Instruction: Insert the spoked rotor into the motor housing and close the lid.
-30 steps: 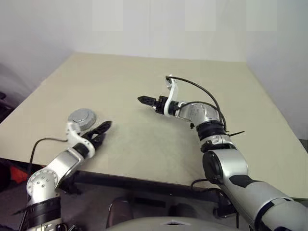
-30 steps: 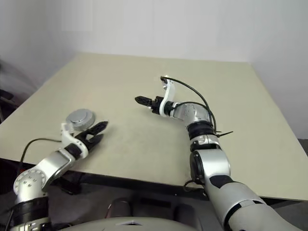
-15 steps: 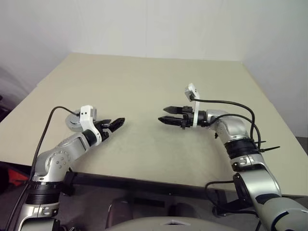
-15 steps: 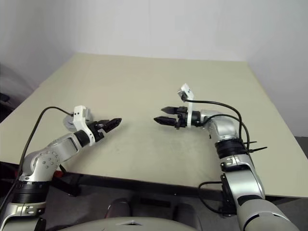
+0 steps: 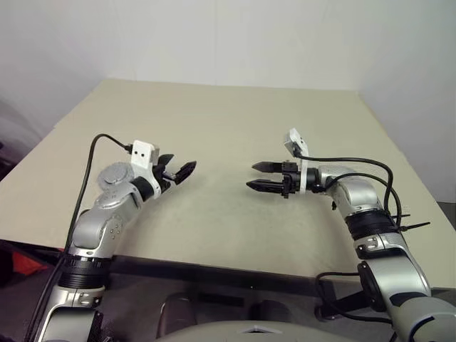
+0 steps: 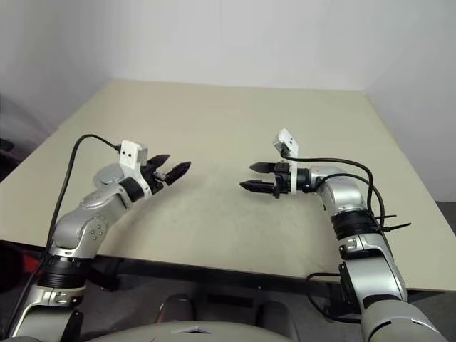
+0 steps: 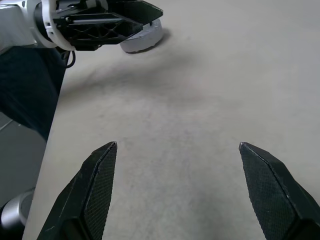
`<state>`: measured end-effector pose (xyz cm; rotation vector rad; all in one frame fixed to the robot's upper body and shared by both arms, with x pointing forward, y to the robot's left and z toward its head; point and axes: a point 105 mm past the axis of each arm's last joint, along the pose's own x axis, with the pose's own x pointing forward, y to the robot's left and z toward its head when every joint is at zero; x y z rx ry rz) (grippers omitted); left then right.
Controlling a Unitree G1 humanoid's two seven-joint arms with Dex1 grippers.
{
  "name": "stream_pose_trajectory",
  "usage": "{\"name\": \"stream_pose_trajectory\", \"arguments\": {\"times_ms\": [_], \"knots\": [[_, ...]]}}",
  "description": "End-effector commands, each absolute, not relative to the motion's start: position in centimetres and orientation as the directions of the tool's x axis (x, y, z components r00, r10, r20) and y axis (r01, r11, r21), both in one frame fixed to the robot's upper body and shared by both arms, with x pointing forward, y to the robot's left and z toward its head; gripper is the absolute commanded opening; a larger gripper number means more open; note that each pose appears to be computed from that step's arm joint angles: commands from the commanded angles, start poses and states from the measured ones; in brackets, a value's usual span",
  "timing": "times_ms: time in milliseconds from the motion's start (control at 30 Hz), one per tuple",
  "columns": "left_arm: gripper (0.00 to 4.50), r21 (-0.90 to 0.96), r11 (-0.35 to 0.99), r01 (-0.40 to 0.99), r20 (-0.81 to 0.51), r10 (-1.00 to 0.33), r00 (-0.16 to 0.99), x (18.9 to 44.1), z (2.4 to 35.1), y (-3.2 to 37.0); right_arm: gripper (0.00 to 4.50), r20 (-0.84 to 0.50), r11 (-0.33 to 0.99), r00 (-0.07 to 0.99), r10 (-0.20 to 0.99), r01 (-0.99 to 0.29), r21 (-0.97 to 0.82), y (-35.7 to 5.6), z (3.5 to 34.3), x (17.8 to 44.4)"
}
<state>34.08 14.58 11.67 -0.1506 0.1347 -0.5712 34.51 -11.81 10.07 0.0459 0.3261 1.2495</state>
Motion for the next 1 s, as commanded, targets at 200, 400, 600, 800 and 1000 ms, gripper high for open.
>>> {"name": "stream_pose_trajectory", "arguments": {"times_ms": [200, 400, 600, 800, 1000], "knots": [[4.48, -0.164, 0.842, 0.513, -0.043, -0.526, 0.849, 34.5, 12.8, 15.0, 4.4, -0.2, 0.409, 0.38, 0.903, -0.903, 0.129, -11.7, 10.4, 36.2], [4.48, -0.184, 0.853, 0.488, -0.07, -0.506, 0.86, 34.1, 12.0, 15.5, 4.4, -0.2, 0.459, 0.435, 0.878, -0.884, 0.092, -11.9, 10.5, 37.0], [4.48, -0.196, 0.857, 0.476, -0.064, -0.496, 0.866, 34.0, 11.9, 15.8, 4.4, -0.2, 0.457, 0.433, 0.879, -0.885, 0.09, -11.9, 10.7, 37.1], [4.48, -0.193, 0.862, 0.468, -0.06, -0.487, 0.871, 34.3, 12.0, 15.8, 4.4, -0.2, 0.465, 0.444, 0.874, -0.882, 0.073, -11.9, 11.0, 37.5], [4.48, -0.191, 0.867, 0.46, -0.064, -0.479, 0.875, 34.3, 11.8, 15.6, 4.4, -0.157, 0.539, 0.533, 0.831, -0.842, -0.005, -12.2, 11.9, 38.9]]}}
